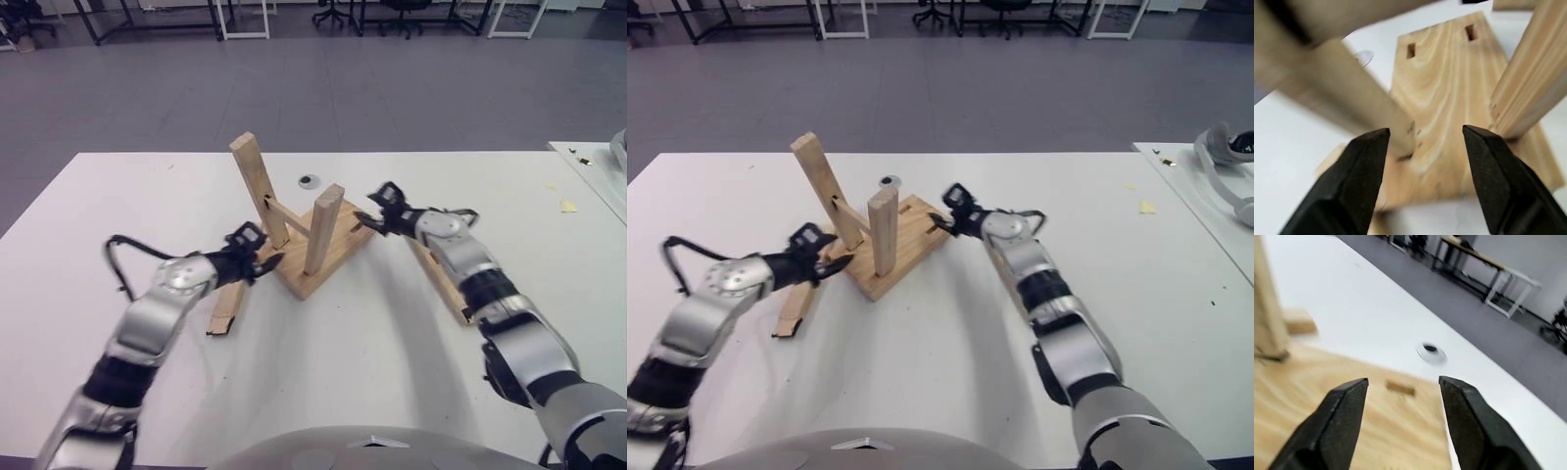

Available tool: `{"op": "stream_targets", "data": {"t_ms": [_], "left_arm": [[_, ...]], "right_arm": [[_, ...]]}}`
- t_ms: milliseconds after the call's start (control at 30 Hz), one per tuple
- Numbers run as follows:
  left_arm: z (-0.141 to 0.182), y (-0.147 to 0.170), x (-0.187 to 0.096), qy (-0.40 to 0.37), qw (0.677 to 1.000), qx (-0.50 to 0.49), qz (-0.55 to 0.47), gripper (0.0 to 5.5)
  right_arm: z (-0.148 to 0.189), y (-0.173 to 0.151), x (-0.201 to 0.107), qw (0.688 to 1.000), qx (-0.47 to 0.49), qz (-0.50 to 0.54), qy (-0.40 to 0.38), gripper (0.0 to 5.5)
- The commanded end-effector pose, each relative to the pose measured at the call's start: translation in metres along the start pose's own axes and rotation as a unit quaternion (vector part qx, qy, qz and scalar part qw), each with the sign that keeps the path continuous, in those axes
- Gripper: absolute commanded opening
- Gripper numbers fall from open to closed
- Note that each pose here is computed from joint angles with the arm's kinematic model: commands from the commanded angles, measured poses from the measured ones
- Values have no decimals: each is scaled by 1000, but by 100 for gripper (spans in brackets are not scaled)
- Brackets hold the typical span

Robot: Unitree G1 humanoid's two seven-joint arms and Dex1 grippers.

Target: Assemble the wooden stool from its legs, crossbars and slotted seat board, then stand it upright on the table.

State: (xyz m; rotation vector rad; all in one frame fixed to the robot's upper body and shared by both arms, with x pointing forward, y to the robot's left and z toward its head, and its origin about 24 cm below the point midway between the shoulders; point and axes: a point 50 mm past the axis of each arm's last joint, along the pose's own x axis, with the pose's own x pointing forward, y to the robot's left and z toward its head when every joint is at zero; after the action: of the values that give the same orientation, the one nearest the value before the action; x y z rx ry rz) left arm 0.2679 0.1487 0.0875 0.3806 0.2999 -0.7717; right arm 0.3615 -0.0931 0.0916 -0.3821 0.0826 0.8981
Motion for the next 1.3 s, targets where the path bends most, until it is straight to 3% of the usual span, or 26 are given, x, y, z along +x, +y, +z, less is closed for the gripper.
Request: {"op": "stream_targets", "data": {"t_ms": [33,167,300,400,600,800,900,1033,1167,1300], "left_arm": [[3,-7,28,-5,1000,1,-21,276],[-3,-12,36,-16,999,-28,-43,276],[-14,-11,20,-45,994,-30,-91,276],[-19,-5,6,-59,991,-19,-122,276],[-1,-2,-47,-70,979,-3,-191,276],[-1,-16,-74,30,963,68,-260,276],[-6,-19,-61,46,962,90,-255,276],[-23,-16,-27,81,967,127,-207,276],[-35,1,13,85,969,180,-145,276],[-24,29,57,44,979,190,-66,276]], "right_arm": [[15,30,5,989,-48,135,-43,272],[27,59,-19,960,-59,270,-51,272],[38,68,-35,953,-54,294,-45,272],[33,46,-35,977,-90,193,3,272],[-4,-2,-75,985,-112,71,107,272],[-37,-36,-49,976,-135,-58,162,272],[-46,-31,-30,970,-159,-45,177,272],[-54,-15,-20,949,-207,80,223,272],[-59,-21,-39,931,-192,173,259,272],[-61,-33,-80,927,-144,232,257,272]]}}
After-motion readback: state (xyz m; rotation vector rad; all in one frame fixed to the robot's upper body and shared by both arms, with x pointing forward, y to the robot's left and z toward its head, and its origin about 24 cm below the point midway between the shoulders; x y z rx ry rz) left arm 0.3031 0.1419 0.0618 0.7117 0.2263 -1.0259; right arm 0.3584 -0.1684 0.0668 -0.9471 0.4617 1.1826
